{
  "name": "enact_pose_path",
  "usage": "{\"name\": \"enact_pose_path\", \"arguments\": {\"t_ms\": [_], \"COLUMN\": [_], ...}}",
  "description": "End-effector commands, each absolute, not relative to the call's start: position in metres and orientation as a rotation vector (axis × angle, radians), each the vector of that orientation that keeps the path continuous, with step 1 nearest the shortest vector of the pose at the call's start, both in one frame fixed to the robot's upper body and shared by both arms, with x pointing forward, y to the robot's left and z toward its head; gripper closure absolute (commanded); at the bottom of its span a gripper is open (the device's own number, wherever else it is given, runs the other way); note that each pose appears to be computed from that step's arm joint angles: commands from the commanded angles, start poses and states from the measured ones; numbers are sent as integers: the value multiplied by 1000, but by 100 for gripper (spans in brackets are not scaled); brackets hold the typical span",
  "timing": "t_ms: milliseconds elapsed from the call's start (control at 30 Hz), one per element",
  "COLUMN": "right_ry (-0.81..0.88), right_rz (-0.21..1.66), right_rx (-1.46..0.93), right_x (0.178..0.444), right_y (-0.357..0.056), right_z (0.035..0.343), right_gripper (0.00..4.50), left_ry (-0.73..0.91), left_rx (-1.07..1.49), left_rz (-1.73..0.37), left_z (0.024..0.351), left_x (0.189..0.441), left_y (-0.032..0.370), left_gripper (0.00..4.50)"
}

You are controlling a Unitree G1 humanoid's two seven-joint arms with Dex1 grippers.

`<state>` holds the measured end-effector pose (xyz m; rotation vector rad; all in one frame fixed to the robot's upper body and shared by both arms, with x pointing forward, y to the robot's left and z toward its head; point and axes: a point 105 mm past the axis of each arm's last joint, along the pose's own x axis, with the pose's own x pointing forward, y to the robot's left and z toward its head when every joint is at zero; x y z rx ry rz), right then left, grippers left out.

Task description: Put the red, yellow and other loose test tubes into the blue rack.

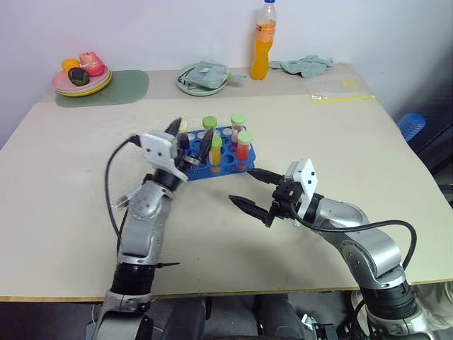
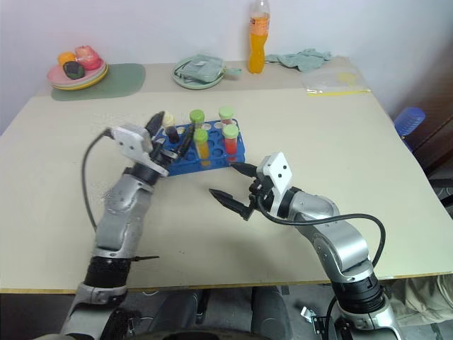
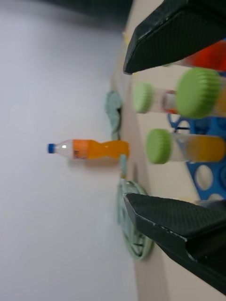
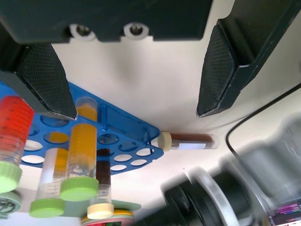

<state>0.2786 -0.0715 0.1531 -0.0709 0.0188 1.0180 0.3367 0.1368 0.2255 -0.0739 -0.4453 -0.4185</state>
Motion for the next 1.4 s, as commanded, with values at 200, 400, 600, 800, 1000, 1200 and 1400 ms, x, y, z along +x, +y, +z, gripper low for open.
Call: {"name": "enact_pose_path", "arguments": {"t_ms": [200, 400, 600, 800, 1000, 1200, 1400], "right_ry": [-23, -34, -36, -42, -41, -43, -47], "right_rz": [1042, 1094, 1122, 1112, 1091, 1083, 1086], "right_rx": [-85, -102, -126, -125, -113, -109, -109], "right_x": [278, 281, 281, 278, 274, 275, 276], "right_y": [-72, -65, -62, -60, -59, -59, -57], "right_z": [162, 164, 162, 162, 159, 160, 161], "right_gripper": [0, 0, 0, 0, 0, 0, 0], "left_ry": [141, 589, 783, 927, 1005, 1035, 1068], "left_rx": [207, 368, 476, 581, 667, 711, 804], "left_rz": [-427, -535, -639, -713, -738, -748, -657], "left_z": [233, 204, 180, 154, 147, 148, 145], "left_x": [334, 320, 332, 342, 351, 351, 344], "left_y": [221, 244, 241, 240, 240, 244, 275], "left_gripper": [17, 17, 17, 17, 40, 300, 382]}}
